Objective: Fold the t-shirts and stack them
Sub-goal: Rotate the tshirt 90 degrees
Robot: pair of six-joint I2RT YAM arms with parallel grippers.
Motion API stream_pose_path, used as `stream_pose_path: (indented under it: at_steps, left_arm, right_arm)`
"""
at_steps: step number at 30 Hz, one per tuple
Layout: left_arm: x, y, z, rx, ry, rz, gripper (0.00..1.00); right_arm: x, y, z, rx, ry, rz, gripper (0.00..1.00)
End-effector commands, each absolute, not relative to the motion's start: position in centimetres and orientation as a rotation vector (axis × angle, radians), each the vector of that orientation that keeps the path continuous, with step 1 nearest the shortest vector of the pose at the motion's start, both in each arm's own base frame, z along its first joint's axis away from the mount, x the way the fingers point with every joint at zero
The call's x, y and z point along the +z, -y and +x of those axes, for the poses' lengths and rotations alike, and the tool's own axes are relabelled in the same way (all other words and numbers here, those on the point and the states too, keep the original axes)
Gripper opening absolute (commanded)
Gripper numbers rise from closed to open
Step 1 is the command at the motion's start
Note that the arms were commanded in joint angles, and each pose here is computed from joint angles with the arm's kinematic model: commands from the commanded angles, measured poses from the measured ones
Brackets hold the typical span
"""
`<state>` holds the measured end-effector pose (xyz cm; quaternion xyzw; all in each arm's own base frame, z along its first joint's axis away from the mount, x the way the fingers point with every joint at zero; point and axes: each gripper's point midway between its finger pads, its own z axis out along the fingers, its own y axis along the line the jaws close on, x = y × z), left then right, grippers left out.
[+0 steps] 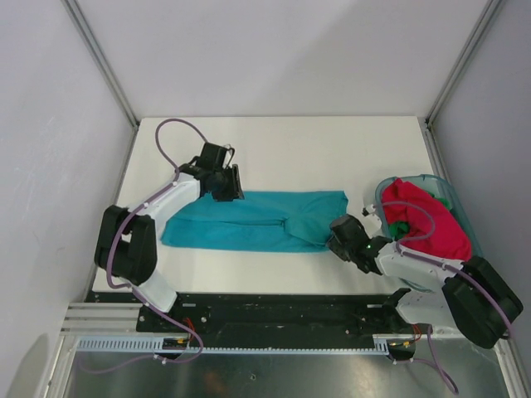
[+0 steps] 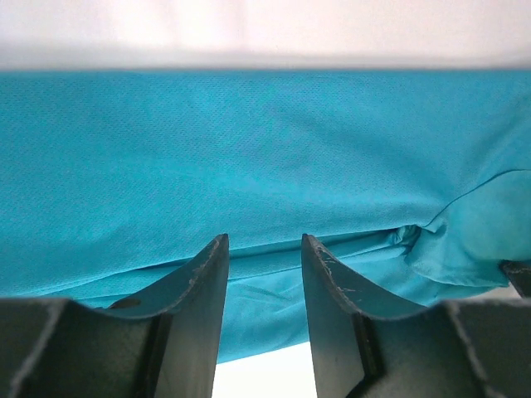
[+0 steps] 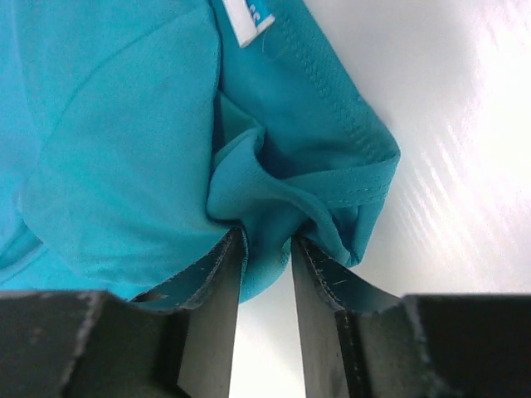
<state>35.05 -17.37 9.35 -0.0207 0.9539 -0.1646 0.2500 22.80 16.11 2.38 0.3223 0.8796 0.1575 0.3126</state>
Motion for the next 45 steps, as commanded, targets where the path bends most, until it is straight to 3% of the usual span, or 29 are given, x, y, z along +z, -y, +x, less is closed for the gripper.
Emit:
stream_pose_path:
  at_steps: [1, 7, 20, 23, 27, 32, 39, 45]
  left_arm:
    - [11.2, 16.9, 35.2, -0.468, -2.539, -0.026, 0.45]
    - [11.1, 15.9, 35.4, -0.452, -2.541, -0.06, 0.45]
    - [9.5, 15.2, 33.0, -0.462, -2.602, -0.061, 0.43]
    - [8.8, 14.7, 31.8, -0.438, -2.62, -0.088, 0.42]
    - [8.0, 13.9, 30.6, -0.389, -2.635, -0.117, 0.41]
    - [7.4, 14.1, 29.4, -0.377, -2.651, -0.101, 0.41]
    - [6.4, 15.6, 27.7, -0.334, -2.679, -0.024, 0.4]
    - [5.9, 15.6, 26.2, -0.232, -2.681, 0.027, 0.39]
  right_arm:
    - [0.8, -13.5, 23.3, 0.268, -2.366, 0.829, 0.34]
    - [2.3, -12.2, 28.9, 0.244, -2.334, 0.798, 0.32]
    - [4.0, -13.2, 50.0, 0.239, -2.367, 0.584, 0.3]
    - [3.4, -14.0, 53.7, 0.189, -2.412, 0.504, 0.32]
    - [3.2, -14.6, 57.8, 0.13, -2.427, 0.414, 0.42]
    - [3.1, -13.6, 60.3, 0.114, -2.423, 0.405, 0.54]
    - [4.5, -12.5, 60.0, 0.101, -2.407, 0.407, 0.63]
    - [6.2, -12.1, 59.6, 0.142, -2.381, 0.432, 0.65]
